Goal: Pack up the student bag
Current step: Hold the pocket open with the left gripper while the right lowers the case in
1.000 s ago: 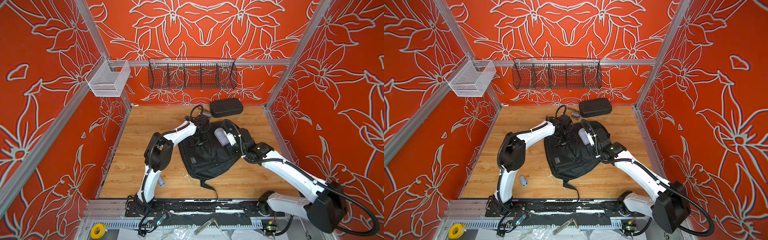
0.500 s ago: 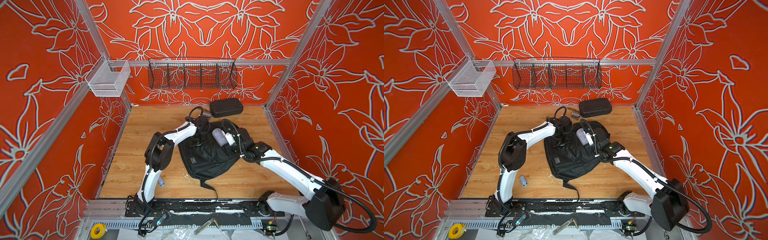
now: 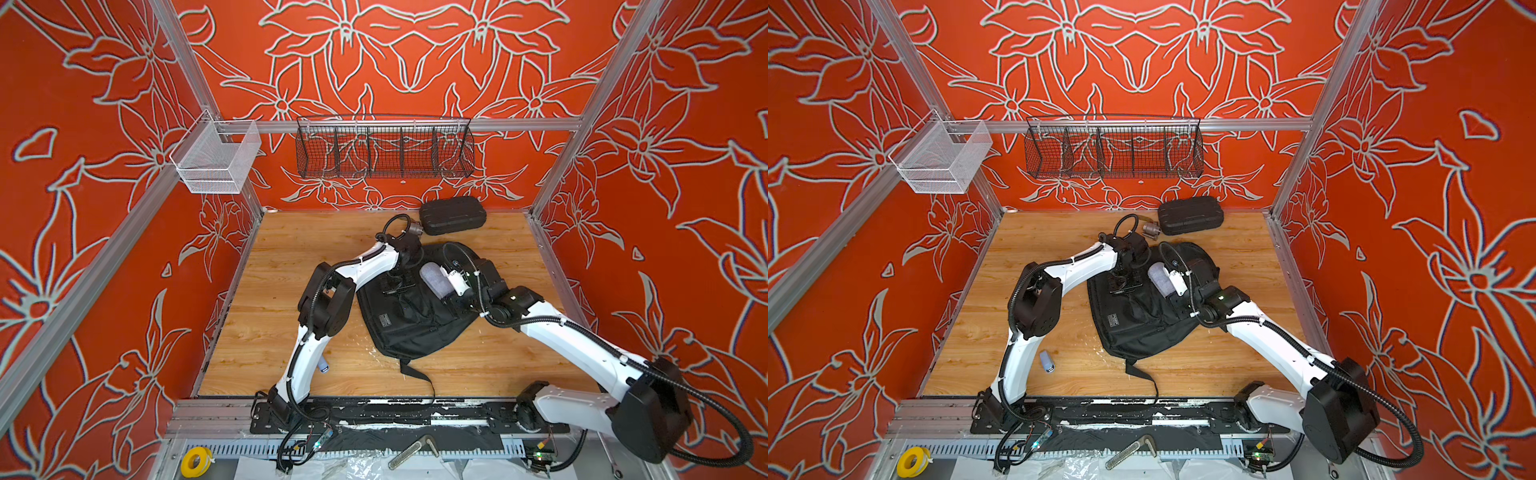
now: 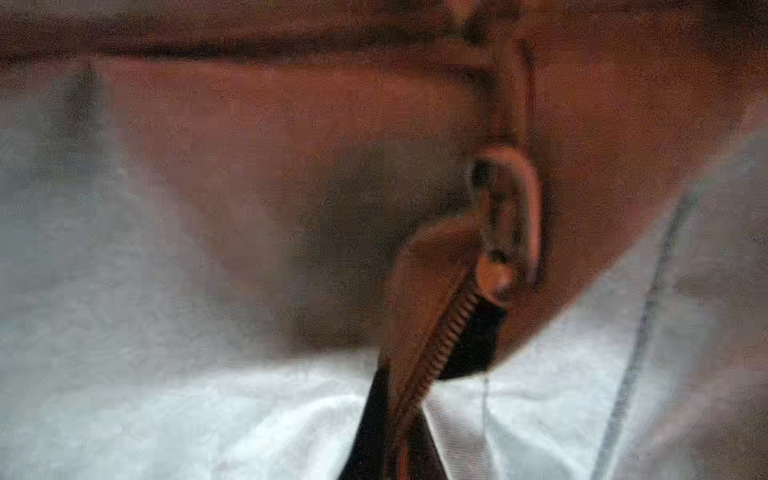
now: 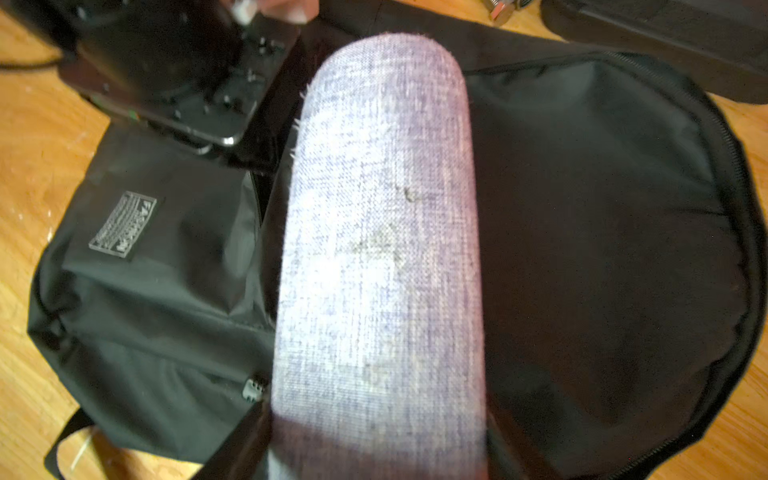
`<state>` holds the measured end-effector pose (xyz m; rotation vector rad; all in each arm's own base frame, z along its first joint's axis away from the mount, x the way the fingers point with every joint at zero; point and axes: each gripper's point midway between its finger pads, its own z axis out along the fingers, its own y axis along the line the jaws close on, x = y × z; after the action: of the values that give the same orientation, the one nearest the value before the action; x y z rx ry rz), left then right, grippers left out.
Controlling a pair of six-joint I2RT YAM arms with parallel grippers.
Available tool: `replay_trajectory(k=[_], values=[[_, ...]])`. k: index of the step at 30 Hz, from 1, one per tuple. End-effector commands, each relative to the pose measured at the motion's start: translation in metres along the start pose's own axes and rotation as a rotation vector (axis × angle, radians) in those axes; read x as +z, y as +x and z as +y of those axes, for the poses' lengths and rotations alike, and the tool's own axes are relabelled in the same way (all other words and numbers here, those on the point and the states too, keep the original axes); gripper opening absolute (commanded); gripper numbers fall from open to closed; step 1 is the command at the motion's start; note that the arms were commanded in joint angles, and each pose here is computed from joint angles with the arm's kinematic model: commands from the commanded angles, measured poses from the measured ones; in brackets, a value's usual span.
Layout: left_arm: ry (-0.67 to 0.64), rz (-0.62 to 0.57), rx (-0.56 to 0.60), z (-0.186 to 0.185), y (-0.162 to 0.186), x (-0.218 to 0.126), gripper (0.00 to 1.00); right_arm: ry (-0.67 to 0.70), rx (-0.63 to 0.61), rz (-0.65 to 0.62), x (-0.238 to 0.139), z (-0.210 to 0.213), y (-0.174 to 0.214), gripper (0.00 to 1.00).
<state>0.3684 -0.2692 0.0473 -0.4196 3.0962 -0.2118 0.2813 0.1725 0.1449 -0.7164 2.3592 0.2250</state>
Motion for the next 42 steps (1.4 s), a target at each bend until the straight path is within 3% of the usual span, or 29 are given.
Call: replay_trajectory(k=[1,7,12,21,25,32,34,38,42], values=[[-0.016,-0.016,0.035,0.013,0.008,-0.032,0.00,-0.022,-0.048,0.008,-0.005,0.002,0.007,0.21],[0.106,0.039,0.083,0.002,0.020,-0.047,0.00,-0.200,-0.052,-0.010,0.006,0.033,0.008,0.17],[0.194,0.075,0.143,-0.011,0.028,-0.053,0.00,-0.232,-0.067,0.021,0.018,0.041,0.013,0.15],[0.312,0.100,0.247,-0.022,0.031,-0.075,0.00,-0.320,-0.207,0.054,0.035,0.062,0.021,0.15],[0.327,0.127,0.278,-0.023,0.035,-0.080,0.00,-0.287,-0.252,0.154,0.048,0.060,0.029,0.14],[0.331,0.137,0.306,-0.017,0.035,-0.088,0.00,-0.136,-0.188,0.337,0.073,0.035,0.046,0.11],[0.327,0.147,0.300,-0.015,0.034,-0.086,0.00,-0.172,-0.186,0.299,0.071,0.042,0.038,0.10],[0.328,0.192,0.285,-0.016,0.035,-0.074,0.00,-0.284,-0.282,0.047,0.061,0.076,0.002,0.11],[0.341,0.232,0.277,-0.016,0.038,-0.066,0.00,-0.287,-0.225,-0.055,0.069,0.081,-0.018,0.14]])
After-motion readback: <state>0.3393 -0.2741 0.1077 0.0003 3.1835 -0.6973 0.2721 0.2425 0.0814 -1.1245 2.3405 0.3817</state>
